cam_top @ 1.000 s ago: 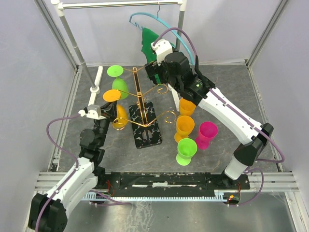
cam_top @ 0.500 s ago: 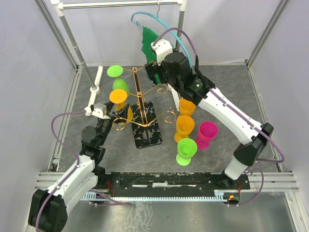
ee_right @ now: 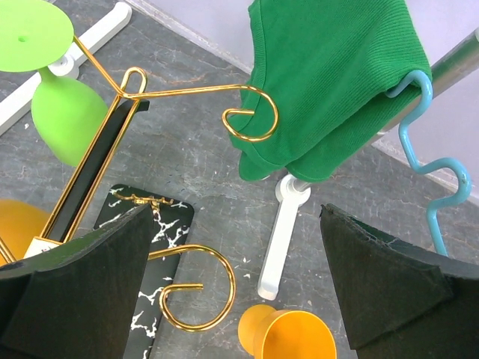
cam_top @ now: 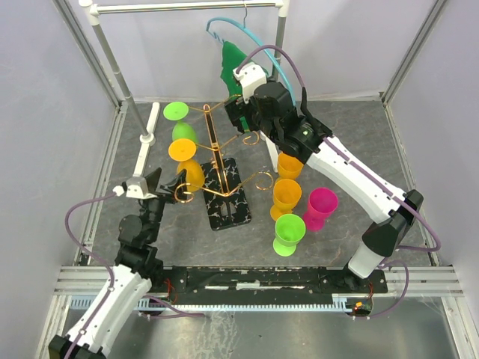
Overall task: Place the wine glass upside down on the wine glass rack
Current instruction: Turn the wine glass upside down at the wine rack, then pick up the wine glass at the center of the board.
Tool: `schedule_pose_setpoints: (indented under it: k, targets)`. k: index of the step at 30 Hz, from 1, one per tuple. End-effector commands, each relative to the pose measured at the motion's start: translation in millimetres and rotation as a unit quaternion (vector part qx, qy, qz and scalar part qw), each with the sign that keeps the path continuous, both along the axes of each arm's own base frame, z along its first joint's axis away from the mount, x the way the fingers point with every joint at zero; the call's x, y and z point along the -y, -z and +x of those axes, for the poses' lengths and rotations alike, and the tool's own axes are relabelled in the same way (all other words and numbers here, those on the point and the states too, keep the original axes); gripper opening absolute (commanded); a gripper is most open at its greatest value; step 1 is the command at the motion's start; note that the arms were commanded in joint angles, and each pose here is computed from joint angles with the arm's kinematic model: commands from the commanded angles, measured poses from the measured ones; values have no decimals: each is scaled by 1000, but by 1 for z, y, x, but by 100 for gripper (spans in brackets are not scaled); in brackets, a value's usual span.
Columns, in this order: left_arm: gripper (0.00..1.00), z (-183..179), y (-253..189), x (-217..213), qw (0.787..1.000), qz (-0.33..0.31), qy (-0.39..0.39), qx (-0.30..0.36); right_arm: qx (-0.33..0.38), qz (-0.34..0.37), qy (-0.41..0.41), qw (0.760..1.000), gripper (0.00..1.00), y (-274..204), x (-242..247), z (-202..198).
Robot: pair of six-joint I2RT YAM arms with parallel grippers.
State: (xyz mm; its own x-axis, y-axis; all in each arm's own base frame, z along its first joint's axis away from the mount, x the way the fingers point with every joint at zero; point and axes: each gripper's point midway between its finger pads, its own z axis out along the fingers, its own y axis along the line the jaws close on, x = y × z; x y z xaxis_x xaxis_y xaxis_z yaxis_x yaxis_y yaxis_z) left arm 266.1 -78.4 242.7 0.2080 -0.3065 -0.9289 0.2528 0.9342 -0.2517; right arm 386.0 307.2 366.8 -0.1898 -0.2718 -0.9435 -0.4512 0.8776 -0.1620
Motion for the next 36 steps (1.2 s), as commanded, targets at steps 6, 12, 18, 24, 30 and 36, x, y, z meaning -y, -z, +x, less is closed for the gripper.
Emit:
schedule_pose_setpoints:
  k: [6, 12, 18, 24, 30, 36]
  targets:
    - [93, -15, -27, -50, 991, -54, -120, -25, 16, -2, 13, 1000, 100, -12, 14, 0]
    - [97, -16, -36, -90, 965, -40, -240, -102, -14, -22, 20, 999, 100, -4, 24, -4]
    - [98, -1, -58, -94, 940, 29, -278, -194, -38, -28, 37, 998, 100, 0, 43, -12]
    - [97, 7, -73, -85, 944, 54, -256, -203, -54, -44, 61, 996, 100, 12, 72, -23]
    - [97, 16, -102, -53, 968, 96, -160, -170, -76, -41, 75, 993, 100, 32, 94, -42]
    - [96, 21, -152, -19, 983, 117, -70, -119, -100, -36, 82, 991, 100, 51, 109, -62]
